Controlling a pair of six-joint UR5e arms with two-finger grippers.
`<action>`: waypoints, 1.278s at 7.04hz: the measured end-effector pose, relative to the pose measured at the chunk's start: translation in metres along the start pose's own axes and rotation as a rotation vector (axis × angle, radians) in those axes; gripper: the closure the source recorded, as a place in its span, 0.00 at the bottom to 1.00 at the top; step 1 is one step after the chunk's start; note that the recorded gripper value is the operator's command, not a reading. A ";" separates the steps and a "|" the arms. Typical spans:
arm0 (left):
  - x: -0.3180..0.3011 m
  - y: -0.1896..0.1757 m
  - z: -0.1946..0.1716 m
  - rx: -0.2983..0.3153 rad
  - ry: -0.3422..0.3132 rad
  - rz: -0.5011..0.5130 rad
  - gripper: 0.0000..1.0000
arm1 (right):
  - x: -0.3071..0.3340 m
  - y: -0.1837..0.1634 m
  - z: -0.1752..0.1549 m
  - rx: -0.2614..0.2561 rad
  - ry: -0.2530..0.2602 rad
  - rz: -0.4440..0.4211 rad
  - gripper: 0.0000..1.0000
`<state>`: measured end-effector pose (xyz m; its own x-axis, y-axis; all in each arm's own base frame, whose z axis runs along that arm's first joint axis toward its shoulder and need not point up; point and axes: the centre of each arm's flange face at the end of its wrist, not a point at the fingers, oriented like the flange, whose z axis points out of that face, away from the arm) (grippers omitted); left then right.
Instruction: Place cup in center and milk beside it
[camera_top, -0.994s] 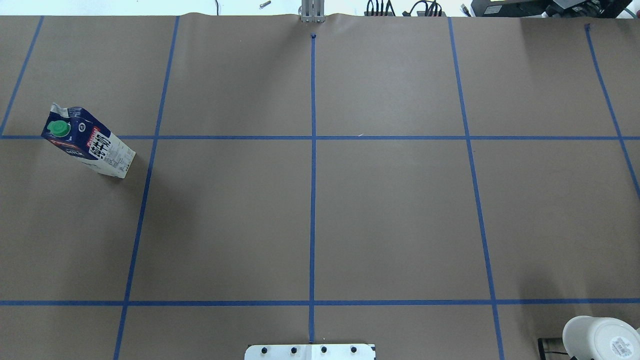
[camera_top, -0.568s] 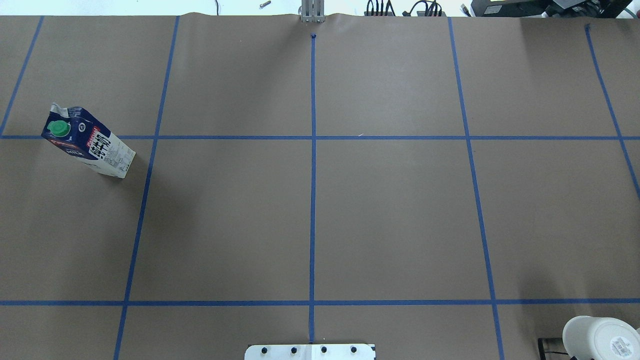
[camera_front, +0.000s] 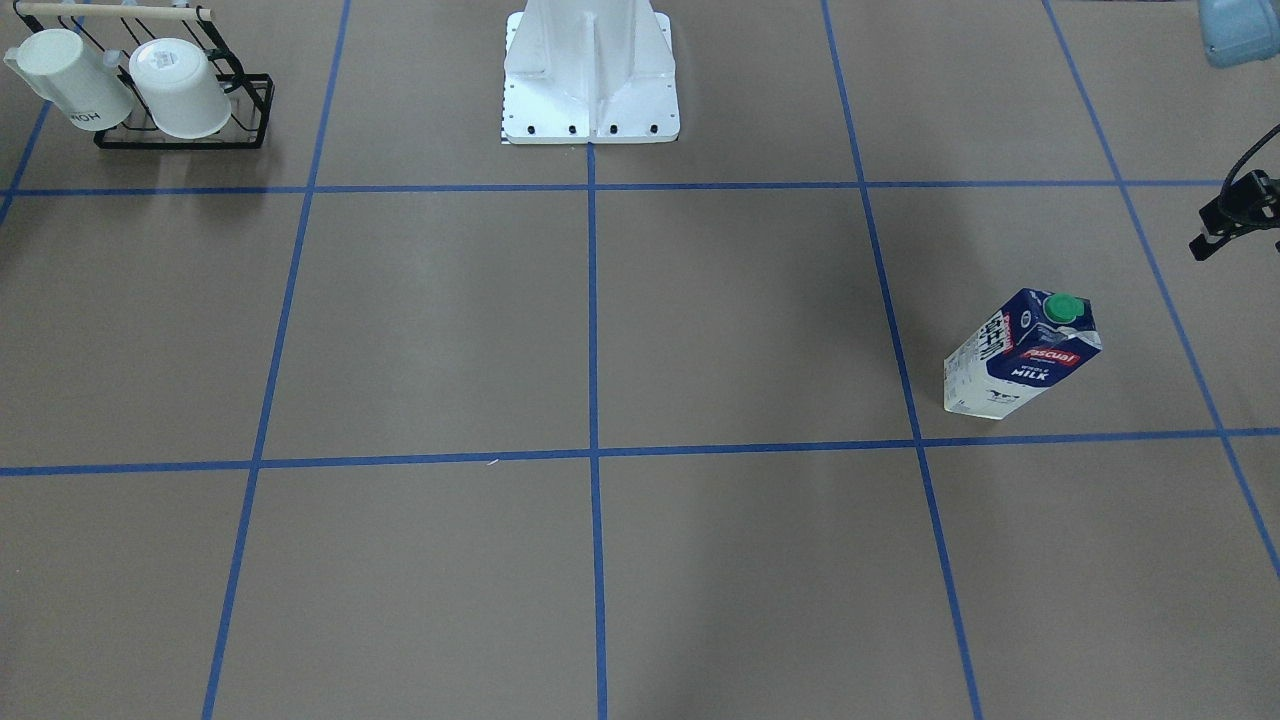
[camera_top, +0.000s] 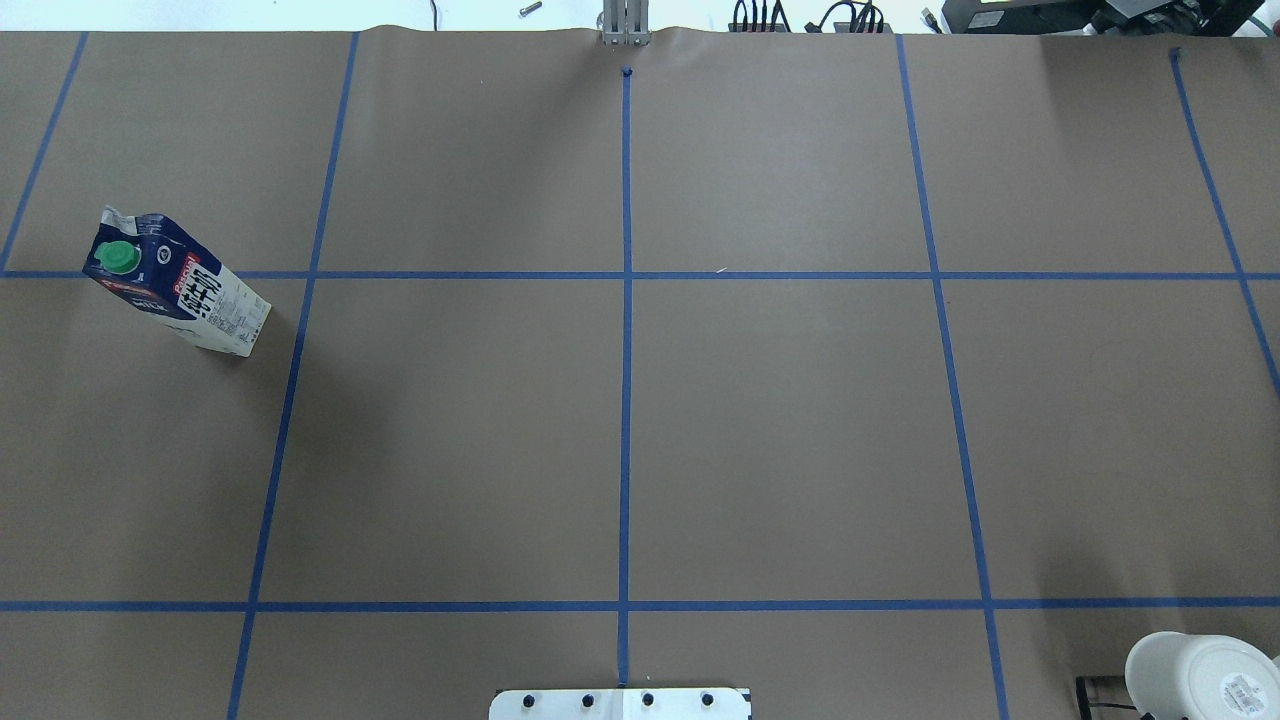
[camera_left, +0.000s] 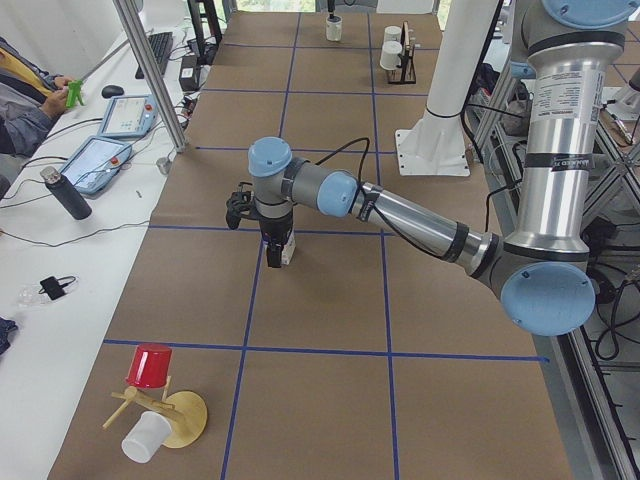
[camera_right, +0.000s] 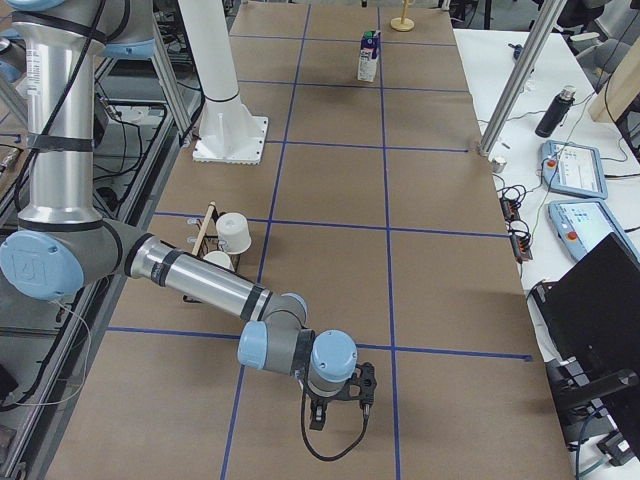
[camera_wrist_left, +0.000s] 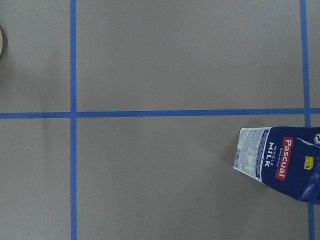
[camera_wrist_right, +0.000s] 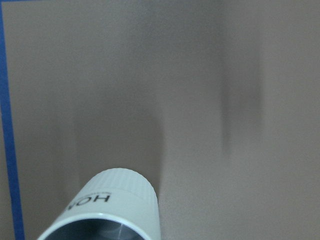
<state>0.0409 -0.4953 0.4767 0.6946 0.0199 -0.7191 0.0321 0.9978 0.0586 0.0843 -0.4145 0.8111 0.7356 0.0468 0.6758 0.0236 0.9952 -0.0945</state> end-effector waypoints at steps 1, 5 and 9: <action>0.000 0.000 0.000 0.000 0.000 0.000 0.02 | -0.002 0.000 0.002 -0.005 -0.002 -0.005 0.57; -0.001 0.001 0.000 0.000 0.000 -0.002 0.02 | -0.007 -0.002 0.003 -0.007 -0.015 -0.016 1.00; -0.001 0.002 -0.001 0.001 0.000 -0.001 0.02 | -0.143 -0.052 -0.061 0.105 -0.036 -0.296 1.00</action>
<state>0.0397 -0.4928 0.4768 0.6947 0.0194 -0.7191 0.0330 0.9977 0.0588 0.0190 -0.4782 0.6746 0.6825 -0.2451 0.6886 0.1616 0.9694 0.1850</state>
